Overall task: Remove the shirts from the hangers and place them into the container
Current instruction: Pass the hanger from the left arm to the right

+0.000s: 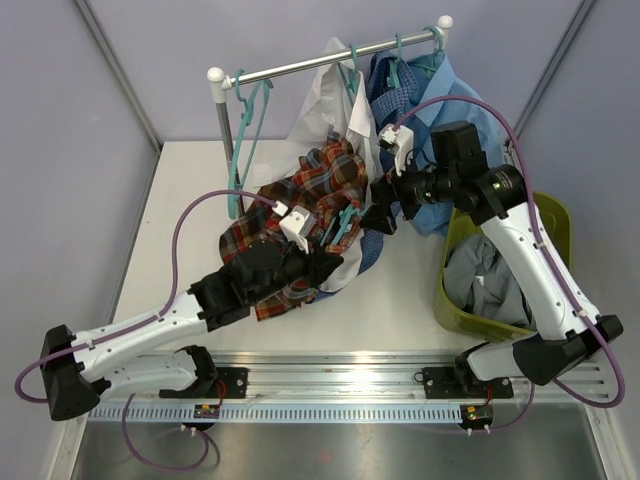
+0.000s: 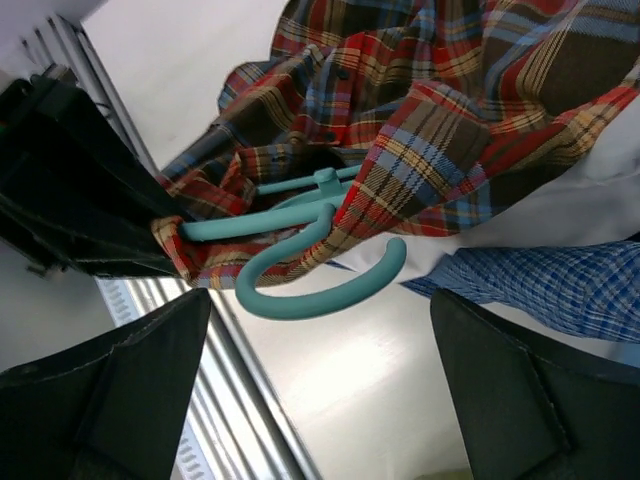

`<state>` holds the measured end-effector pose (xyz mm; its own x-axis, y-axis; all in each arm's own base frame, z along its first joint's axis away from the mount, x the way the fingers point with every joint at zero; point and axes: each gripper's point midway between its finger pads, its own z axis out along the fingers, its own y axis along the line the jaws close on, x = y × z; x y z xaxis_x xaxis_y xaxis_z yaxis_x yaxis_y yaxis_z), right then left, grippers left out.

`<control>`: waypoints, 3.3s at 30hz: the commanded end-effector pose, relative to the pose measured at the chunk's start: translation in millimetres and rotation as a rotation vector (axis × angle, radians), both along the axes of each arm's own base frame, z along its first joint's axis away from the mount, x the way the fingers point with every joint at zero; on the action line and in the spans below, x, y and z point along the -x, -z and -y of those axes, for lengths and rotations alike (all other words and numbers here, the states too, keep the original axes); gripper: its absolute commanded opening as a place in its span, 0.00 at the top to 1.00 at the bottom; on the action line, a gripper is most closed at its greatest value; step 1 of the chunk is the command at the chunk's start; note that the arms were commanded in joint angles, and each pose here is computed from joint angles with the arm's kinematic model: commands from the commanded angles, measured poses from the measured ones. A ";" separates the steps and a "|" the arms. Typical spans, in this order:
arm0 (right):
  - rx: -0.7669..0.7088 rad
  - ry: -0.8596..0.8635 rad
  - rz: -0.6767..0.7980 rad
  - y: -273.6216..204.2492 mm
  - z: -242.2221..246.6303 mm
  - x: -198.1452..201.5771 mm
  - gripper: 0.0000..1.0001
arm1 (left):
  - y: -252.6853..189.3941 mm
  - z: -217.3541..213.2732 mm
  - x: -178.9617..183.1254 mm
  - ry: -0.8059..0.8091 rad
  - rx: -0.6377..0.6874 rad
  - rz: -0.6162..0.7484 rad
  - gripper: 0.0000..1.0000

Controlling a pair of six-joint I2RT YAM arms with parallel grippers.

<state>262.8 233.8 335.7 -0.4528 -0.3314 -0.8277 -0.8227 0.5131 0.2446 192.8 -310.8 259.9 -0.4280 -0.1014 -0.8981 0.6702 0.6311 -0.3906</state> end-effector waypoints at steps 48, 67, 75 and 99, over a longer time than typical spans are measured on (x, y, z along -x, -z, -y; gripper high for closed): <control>0.570 -0.124 0.213 58.7 -27.3 -19.1 0.96 | 15.2 -43.9 53.2 0.242 -0.346 0.349 1.00; 0.169 -0.347 0.206 -32.3 -33.4 54.3 1.00 | -1.5 -64.6 48.7 0.056 -0.062 0.199 1.00; 0.084 -0.431 0.179 -45.0 -36.9 73.7 1.00 | -43.5 -64.9 65.3 0.110 0.139 0.251 1.00; 0.051 -0.579 0.201 -40.7 -39.1 93.0 0.15 | -79.8 -47.6 70.1 0.129 0.418 0.185 1.00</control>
<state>178.9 280.8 364.7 -0.0832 -0.5397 -0.8377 -0.9953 0.0037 0.0965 127.9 -265.9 291.6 -0.3505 -0.2858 -0.8919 0.7758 0.4449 -0.4474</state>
